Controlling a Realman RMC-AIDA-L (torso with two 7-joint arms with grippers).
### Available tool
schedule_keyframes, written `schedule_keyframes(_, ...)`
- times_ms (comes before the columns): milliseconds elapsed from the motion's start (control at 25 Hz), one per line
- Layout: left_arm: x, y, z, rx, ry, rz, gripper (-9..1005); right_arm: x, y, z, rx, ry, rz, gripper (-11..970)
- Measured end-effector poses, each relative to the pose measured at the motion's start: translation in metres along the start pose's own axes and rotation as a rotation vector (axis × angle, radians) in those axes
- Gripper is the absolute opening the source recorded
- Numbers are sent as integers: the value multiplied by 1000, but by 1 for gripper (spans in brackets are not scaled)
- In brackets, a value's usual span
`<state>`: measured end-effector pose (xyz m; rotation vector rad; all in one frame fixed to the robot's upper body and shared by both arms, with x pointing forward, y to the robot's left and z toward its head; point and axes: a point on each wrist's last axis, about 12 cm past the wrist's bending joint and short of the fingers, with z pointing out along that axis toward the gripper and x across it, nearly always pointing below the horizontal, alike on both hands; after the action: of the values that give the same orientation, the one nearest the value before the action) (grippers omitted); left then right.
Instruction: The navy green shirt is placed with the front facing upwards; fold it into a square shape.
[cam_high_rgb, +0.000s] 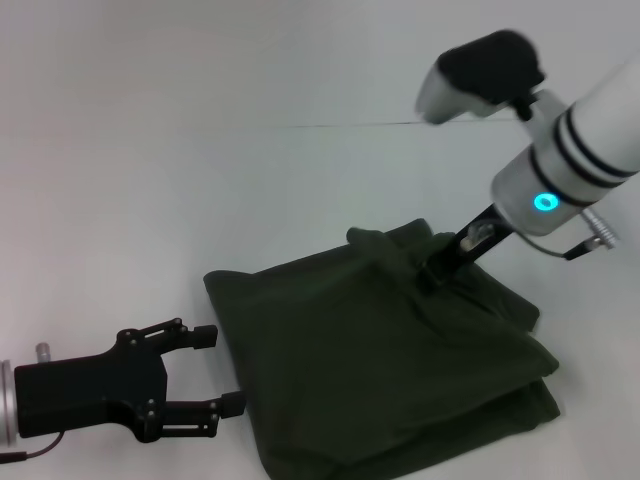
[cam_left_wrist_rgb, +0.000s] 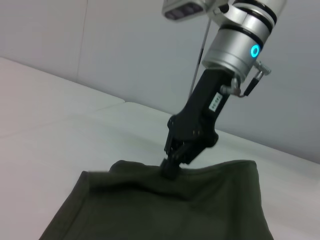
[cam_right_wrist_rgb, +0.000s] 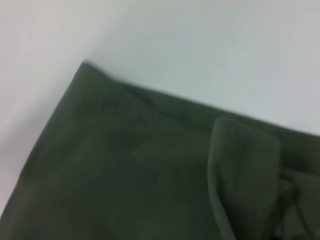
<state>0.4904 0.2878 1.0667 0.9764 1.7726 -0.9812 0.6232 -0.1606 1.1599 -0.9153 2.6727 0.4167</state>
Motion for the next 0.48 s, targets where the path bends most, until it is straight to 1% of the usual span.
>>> schedule_keyframes(120,0,0,0,1,0,0,925,6,-11,-11,4,-36,52,19)
schedule_keyframes(160,0,0,0,1,-1,0,925,11,-17,-15,7,-48,81,19)
schedule_keyframes(280,0,0,0,3,-1,-1,925,23,-29,-19,12,-55,135,19)
schedule_keyframes(480,0,-1,0,5,-2,-3,924,46,-46,-18,28,-68,219,20)
